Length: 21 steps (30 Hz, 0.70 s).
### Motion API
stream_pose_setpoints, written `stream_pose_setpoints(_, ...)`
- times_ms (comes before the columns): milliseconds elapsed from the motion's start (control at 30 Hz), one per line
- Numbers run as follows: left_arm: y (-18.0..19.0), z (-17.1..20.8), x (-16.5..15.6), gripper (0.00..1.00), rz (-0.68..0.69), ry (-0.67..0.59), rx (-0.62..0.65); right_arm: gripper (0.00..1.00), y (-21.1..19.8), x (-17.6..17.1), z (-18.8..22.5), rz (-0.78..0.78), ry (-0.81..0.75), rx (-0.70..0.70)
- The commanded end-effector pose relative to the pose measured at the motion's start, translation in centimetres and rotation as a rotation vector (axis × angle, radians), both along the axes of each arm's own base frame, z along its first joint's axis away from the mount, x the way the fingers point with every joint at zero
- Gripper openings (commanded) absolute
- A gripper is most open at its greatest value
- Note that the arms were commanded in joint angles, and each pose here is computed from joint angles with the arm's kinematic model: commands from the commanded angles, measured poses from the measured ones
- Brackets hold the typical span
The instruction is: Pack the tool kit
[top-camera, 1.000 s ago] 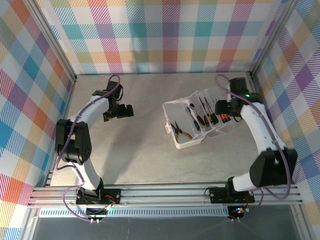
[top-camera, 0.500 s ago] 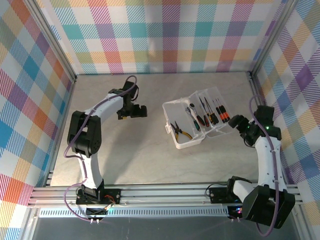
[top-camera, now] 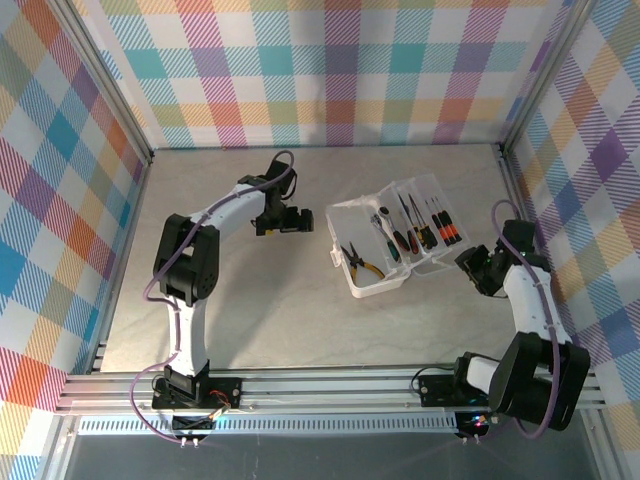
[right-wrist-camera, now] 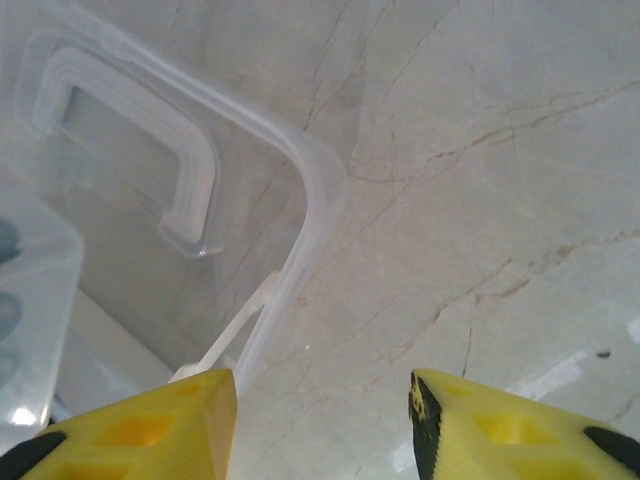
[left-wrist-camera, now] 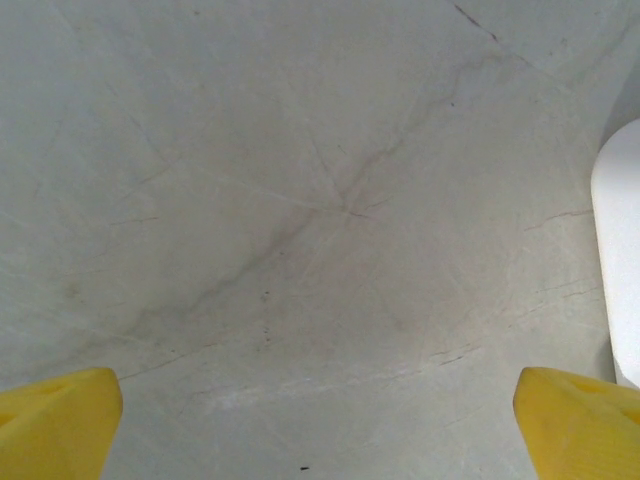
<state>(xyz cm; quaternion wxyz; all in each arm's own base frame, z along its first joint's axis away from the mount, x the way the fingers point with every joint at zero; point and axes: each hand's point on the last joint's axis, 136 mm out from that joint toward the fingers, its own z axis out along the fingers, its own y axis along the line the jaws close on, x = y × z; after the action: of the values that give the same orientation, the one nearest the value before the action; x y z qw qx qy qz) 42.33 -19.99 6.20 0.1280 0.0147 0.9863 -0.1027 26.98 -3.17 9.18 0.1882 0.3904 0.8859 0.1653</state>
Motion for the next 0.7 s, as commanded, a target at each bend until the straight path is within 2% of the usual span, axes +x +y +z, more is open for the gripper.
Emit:
stream_pose_setpoints(0, -1.2, 0.6, 0.5, 1.0, -0.007, -0.01, -0.033, 0.47, -0.9, 1.0, -0.4, -0.016, -0.024, -0.025)
stream_pose_setpoints(167, -1.6, 0.5, 0.6, 1.0, -0.012, -0.004, -0.036, 0.4, -1.5, 2.0, -1.2, -0.031, -0.021, -0.036)
stream_pose_setpoints(433, -2.1, 0.2, 0.5, 1.0, -0.021, 0.0, -0.036, 0.36, -1.7, 3.3, -2.7, -0.038, -0.008, -0.021)
stream_pose_setpoints(600, -2.7, -0.3, 0.6, 1.0, -0.03, 0.01, -0.035, 0.29, -1.4, 3.9, -3.4, -0.029, 0.001, -0.02)
stream_pose_setpoints(667, -3.1, -0.7, 0.8, 1.0, -0.035, 0.013, -0.041, 0.22, -1.3, 4.0, -3.6, -0.023, 0.008, -0.027)
